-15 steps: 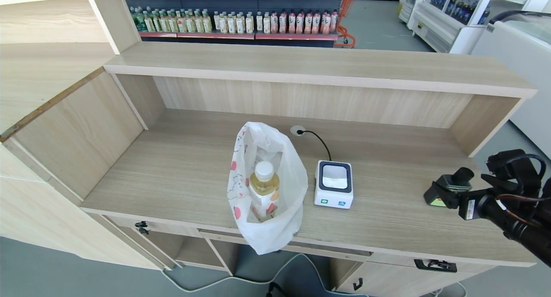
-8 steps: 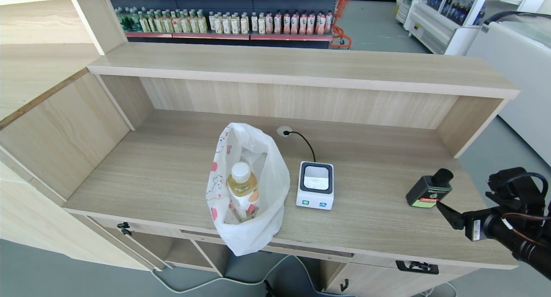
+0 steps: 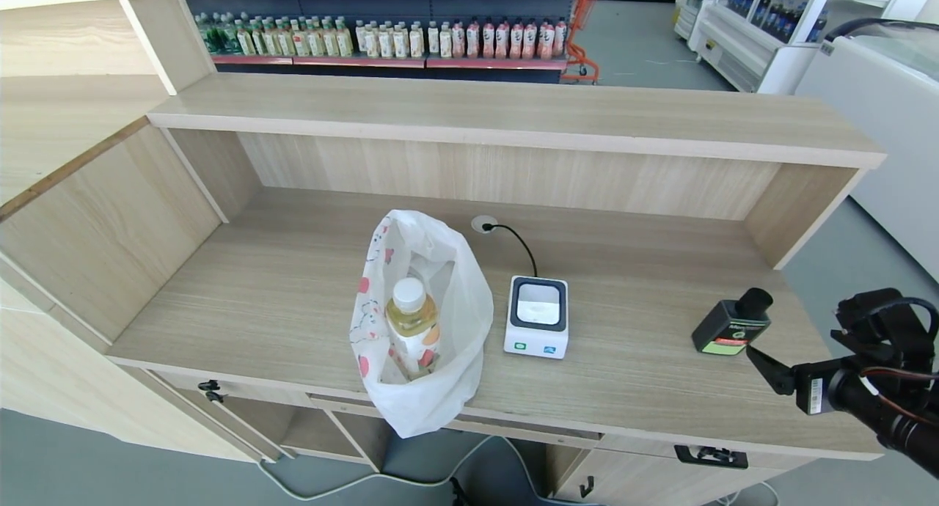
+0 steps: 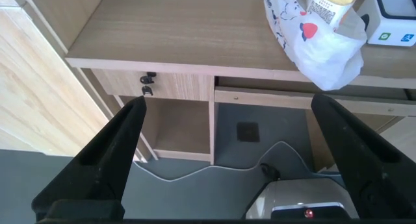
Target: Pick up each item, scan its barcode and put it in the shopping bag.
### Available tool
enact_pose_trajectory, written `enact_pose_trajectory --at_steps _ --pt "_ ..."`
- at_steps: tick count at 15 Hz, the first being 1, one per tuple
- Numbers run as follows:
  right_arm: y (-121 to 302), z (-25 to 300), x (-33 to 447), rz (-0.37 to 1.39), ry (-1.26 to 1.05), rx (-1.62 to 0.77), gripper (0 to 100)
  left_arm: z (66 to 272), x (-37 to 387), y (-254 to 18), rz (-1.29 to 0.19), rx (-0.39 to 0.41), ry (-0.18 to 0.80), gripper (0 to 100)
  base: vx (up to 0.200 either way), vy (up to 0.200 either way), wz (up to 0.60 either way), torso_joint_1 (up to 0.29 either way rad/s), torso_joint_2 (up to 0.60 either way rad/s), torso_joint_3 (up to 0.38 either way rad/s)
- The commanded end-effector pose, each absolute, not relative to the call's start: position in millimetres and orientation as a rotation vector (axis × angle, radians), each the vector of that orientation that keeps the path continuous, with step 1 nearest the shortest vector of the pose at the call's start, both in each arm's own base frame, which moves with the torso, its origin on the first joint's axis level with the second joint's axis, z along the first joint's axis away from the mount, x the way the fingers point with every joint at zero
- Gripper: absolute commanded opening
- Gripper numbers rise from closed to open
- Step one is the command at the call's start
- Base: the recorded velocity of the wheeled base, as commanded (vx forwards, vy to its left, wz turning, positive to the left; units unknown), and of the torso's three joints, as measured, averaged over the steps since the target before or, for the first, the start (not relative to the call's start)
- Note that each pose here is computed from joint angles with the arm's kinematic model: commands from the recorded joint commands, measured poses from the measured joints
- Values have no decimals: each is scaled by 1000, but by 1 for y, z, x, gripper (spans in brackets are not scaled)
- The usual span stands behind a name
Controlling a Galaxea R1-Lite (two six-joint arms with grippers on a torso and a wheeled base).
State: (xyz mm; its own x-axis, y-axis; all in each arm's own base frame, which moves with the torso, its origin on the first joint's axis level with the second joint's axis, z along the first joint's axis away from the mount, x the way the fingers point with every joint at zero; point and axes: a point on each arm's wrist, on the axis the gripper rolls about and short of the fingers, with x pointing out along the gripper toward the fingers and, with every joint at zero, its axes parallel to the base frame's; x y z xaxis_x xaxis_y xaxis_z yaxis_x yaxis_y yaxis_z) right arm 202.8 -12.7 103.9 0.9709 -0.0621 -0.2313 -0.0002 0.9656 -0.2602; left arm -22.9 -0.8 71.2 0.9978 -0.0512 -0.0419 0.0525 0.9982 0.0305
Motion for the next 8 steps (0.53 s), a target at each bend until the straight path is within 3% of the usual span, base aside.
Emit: enact_pose_trajectory --at_steps 1,5,8 --pt "-13 101 204 -36 255 -266 100 71 -23 -1 -51 33 41 100 0 0 0 0 0 0" --pt "-17 100 203 -49 265 -285 100 71 -23 -1 -51 33 41 100 0 0 0 0 0 0" --pt "-16 98 201 -45 279 -284 100 71 -23 -1 -51 33 41 100 0 -200 0 -1 -4 4"
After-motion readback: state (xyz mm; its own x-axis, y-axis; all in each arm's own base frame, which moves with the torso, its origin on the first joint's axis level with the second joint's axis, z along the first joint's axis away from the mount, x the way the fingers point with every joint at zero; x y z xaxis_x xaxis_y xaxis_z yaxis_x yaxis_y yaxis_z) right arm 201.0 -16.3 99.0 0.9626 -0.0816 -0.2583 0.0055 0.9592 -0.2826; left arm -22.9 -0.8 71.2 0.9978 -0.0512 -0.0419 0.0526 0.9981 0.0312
